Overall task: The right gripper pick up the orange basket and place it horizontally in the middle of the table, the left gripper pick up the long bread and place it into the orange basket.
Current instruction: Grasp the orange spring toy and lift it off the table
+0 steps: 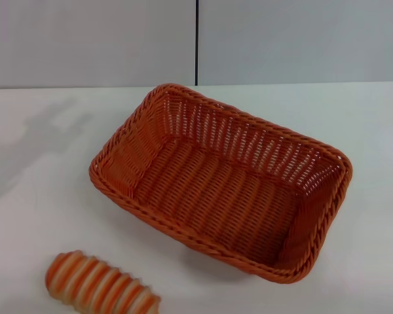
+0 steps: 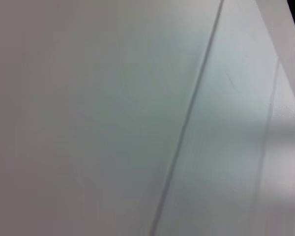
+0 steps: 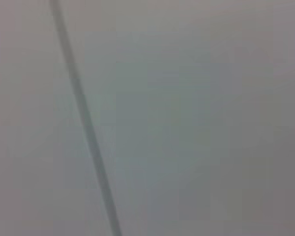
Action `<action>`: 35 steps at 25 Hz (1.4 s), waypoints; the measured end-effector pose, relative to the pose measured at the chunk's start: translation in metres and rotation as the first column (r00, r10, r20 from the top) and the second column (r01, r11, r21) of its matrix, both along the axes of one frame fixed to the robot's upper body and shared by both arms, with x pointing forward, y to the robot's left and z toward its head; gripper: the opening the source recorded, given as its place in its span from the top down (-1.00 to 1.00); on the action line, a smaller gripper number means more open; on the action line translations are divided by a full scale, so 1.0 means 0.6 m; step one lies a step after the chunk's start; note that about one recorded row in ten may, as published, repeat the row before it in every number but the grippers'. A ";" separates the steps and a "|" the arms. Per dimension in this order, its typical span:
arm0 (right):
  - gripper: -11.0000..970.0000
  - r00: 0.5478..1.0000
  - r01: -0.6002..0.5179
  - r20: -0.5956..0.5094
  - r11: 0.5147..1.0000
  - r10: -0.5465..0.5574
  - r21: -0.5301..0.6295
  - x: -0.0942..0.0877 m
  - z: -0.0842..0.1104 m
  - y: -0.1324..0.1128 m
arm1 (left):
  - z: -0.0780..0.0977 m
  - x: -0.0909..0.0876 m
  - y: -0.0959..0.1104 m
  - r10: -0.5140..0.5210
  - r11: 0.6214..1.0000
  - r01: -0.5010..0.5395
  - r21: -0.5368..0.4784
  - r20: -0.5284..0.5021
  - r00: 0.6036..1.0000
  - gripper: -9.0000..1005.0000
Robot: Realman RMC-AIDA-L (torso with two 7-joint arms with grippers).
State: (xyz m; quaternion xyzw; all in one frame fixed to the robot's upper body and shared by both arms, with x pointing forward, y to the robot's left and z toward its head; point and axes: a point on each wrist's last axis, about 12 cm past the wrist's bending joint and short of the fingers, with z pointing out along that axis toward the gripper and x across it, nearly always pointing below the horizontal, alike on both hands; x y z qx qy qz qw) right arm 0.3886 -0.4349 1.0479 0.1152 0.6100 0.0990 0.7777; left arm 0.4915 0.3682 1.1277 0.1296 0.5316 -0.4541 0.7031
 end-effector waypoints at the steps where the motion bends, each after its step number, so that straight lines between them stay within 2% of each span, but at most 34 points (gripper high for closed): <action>1: -0.41 0.998 0.056 -0.003 0.998 -0.056 0.036 -0.012 -0.007 -0.005 | 0.016 0.012 0.005 -0.065 0.997 0.067 0.035 -0.039 0.997 -0.17; 4: -0.41 0.995 0.099 -0.015 0.993 -0.098 0.064 -0.020 -0.014 -0.009 | 0.021 0.016 0.006 -0.086 0.995 0.088 0.051 -0.049 0.995 -0.17; 5: -0.41 0.993 0.115 -0.030 0.990 -0.113 0.076 -0.023 -0.020 -0.009 | 0.041 0.030 0.005 -0.165 0.978 0.176 0.117 -0.097 0.982 -0.17; 7: -0.41 0.992 0.119 -0.037 0.990 -0.117 0.080 -0.024 -0.021 -0.009 | 0.057 0.040 0.002 -0.215 0.957 0.236 0.168 -0.135 0.967 -0.17; 8: -0.41 0.991 0.128 -0.050 0.988 -0.123 0.089 -0.026 -0.026 -0.008 | 0.072 0.049 -0.003 -0.263 0.923 0.305 0.234 -0.196 0.945 -0.17; 9: -0.41 0.991 0.128 -0.050 0.988 -0.123 0.089 -0.026 -0.026 -0.008 | 0.072 0.049 -0.003 -0.263 0.923 0.305 0.234 -0.196 0.945 -0.17; 10: -0.41 0.990 0.132 -0.058 0.987 -0.127 0.093 -0.026 -0.028 -0.008 | 0.084 0.057 -0.010 -0.298 0.880 0.373 0.295 -0.268 0.916 -0.17; 11: -0.41 0.989 0.138 -0.065 0.986 -0.133 0.097 -0.027 -0.030 -0.008 | 0.084 0.057 -0.010 -0.298 0.880 0.373 0.295 -0.268 0.916 -0.17; 15: -0.41 0.977 0.201 -0.088 0.973 -0.192 0.114 -0.042 -0.038 -0.015 | 0.108 0.066 -0.024 -0.323 0.776 0.481 0.409 -0.397 0.859 -0.17; 17: -0.41 0.973 0.223 -0.090 0.968 -0.213 0.119 -0.048 -0.039 -0.018 | 0.108 0.066 -0.024 -0.323 0.776 0.481 0.409 -0.397 0.859 -0.17; 18: -0.41 0.961 0.272 -0.092 0.954 -0.262 0.129 -0.062 -0.041 -0.027 | 0.115 0.067 -0.025 -0.323 0.737 0.520 0.432 -0.451 0.832 -0.17; 20: -0.41 0.956 0.288 -0.095 0.948 -0.277 0.134 -0.067 -0.042 -0.029 | 0.120 0.068 -0.023 -0.319 0.715 0.545 0.438 -0.490 0.812 -0.17; 24: -0.41 0.928 0.370 -0.101 0.917 -0.358 0.148 -0.094 -0.045 -0.044 | 0.123 0.058 -0.013 -0.308 0.670 0.600 0.437 -0.571 0.761 -0.17; 27: -0.41 0.922 0.386 -0.107 0.910 -0.373 0.149 -0.098 -0.046 -0.047 | 0.122 0.055 -0.010 -0.296 0.661 0.609 0.438 -0.593 0.748 -0.17; 28: -0.41 0.919 0.393 -0.110 0.908 -0.380 0.148 -0.099 -0.046 -0.051 | 0.111 0.048 -0.004 -0.257 0.645 0.628 0.436 -0.650 0.715 -0.17; 30: -0.41 0.914 0.403 -0.109 0.903 -0.390 0.150 -0.099 -0.045 -0.054 | 0.108 0.046 -0.002 -0.249 0.642 0.632 0.435 -0.661 0.708 -0.17; 31: -0.41 0.914 0.403 -0.109 0.903 -0.390 0.150 -0.099 -0.045 -0.054 | 0.096 0.039 0.002 -0.223 0.635 0.643 0.428 -0.695 0.683 -0.17; 33: -0.41 0.898 0.439 -0.103 0.884 -0.427 0.161 -0.100 -0.044 -0.062 | 0.083 0.031 0.006 -0.201 0.633 0.651 0.419 -0.723 0.661 -0.17; 35: -0.41 0.894 0.448 -0.104 0.879 -0.436 0.164 -0.100 -0.044 -0.064 | 0.083 0.031 0.006 -0.201 0.633 0.651 0.419 -0.723 0.661 -0.16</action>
